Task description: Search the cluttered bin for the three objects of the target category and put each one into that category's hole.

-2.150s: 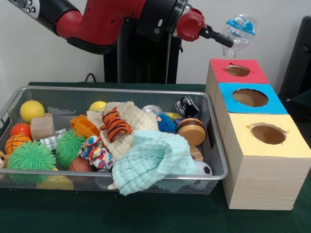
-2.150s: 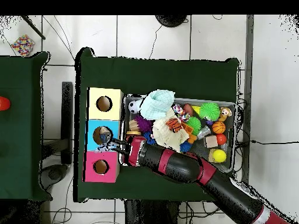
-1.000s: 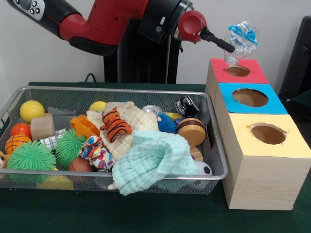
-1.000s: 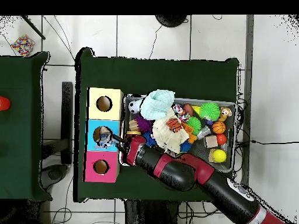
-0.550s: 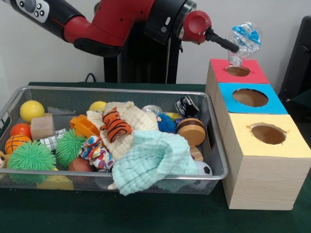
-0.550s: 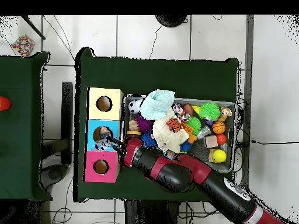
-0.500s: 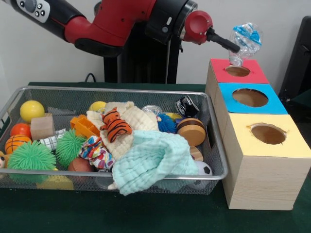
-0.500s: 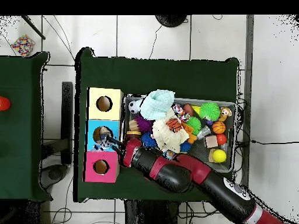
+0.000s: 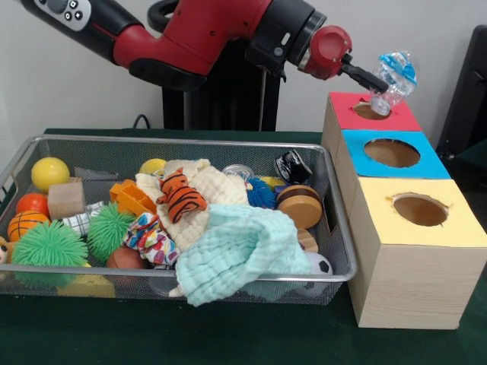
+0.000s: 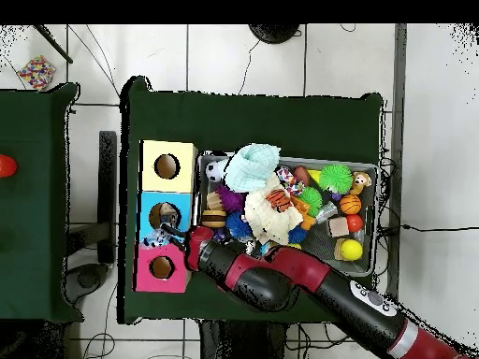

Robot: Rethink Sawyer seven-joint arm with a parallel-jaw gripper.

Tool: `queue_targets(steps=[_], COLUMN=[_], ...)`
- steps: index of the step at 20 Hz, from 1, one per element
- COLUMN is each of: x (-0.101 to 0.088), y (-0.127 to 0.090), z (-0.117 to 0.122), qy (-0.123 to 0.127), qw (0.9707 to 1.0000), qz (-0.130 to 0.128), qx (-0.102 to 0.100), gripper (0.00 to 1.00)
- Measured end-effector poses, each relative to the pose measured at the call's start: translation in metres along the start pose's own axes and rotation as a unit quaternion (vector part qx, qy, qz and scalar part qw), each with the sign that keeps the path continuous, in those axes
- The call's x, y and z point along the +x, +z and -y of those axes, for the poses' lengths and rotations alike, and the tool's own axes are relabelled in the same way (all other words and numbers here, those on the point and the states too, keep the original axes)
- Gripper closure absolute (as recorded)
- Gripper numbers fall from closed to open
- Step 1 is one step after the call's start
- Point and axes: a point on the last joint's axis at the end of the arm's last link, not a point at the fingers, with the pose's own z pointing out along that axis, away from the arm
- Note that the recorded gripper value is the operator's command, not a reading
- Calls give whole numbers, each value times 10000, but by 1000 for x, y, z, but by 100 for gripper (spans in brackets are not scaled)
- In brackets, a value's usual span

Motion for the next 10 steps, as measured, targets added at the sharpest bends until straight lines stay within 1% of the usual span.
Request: queue_targets(steps=[10], x=[6], y=[0], z=[-13], qy=[-293], qw=[9994], qz=[-182], qx=[19], gripper=[100])
